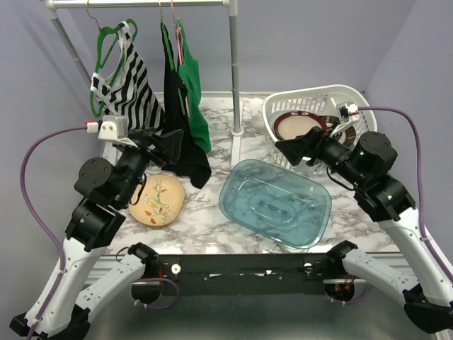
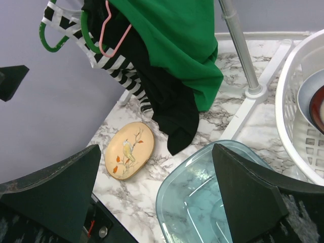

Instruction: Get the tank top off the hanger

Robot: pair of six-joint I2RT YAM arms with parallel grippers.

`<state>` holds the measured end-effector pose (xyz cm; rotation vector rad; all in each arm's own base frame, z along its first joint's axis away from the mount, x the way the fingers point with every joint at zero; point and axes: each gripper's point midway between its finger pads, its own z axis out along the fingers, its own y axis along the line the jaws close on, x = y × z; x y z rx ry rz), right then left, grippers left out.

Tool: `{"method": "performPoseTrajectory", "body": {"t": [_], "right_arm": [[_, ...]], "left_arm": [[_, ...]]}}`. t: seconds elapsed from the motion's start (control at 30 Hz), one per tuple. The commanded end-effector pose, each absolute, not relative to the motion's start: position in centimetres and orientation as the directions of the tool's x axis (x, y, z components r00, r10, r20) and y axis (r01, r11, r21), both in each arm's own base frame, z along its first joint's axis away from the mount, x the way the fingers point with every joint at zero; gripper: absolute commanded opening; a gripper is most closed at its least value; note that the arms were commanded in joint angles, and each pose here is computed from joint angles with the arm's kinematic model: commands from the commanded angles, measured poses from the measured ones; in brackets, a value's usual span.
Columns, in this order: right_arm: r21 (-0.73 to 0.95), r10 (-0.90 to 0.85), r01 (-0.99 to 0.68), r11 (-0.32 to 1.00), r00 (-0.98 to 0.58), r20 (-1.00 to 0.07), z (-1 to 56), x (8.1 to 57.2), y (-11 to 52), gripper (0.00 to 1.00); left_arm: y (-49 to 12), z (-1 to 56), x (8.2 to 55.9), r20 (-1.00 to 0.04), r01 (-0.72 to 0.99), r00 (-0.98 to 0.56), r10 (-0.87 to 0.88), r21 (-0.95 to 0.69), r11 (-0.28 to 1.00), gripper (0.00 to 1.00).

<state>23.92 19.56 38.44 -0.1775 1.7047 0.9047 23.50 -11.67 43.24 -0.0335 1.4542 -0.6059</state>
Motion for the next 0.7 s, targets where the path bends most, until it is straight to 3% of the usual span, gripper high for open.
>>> {"method": "performPoseTrajectory", "body": {"t": [0.0,0.4,0.6,0.67], "right_arm": [[0.473,0.345,-0.518,0.712,-0.328,-0.879,39.6,24.1,18.9,1.00],[0.492,0.364,-0.535,0.687,-0.332,-0.870,39.8,23.7,19.3,1.00],[0.512,0.385,-0.575,0.638,-0.338,-0.859,39.9,22.8,19.8,0.99],[0.503,0.397,-0.607,0.615,-0.312,-0.863,40.6,22.2,19.8,0.97]], "left_arm": [[-12.6,41.6,23.2,-0.925,0.392,-0.072,-0.373,-0.370,0.842,0.97],[-11.3,43.5,24.4,-0.945,0.327,-0.009,-0.328,-0.313,0.892,0.97],[-11.5,47.9,27.9,-0.971,0.246,-0.011,-0.239,-0.234,0.941,0.98],[-12.1,47.0,30.1,-0.980,0.206,-0.063,-0.189,-0.198,0.958,0.95]]}}
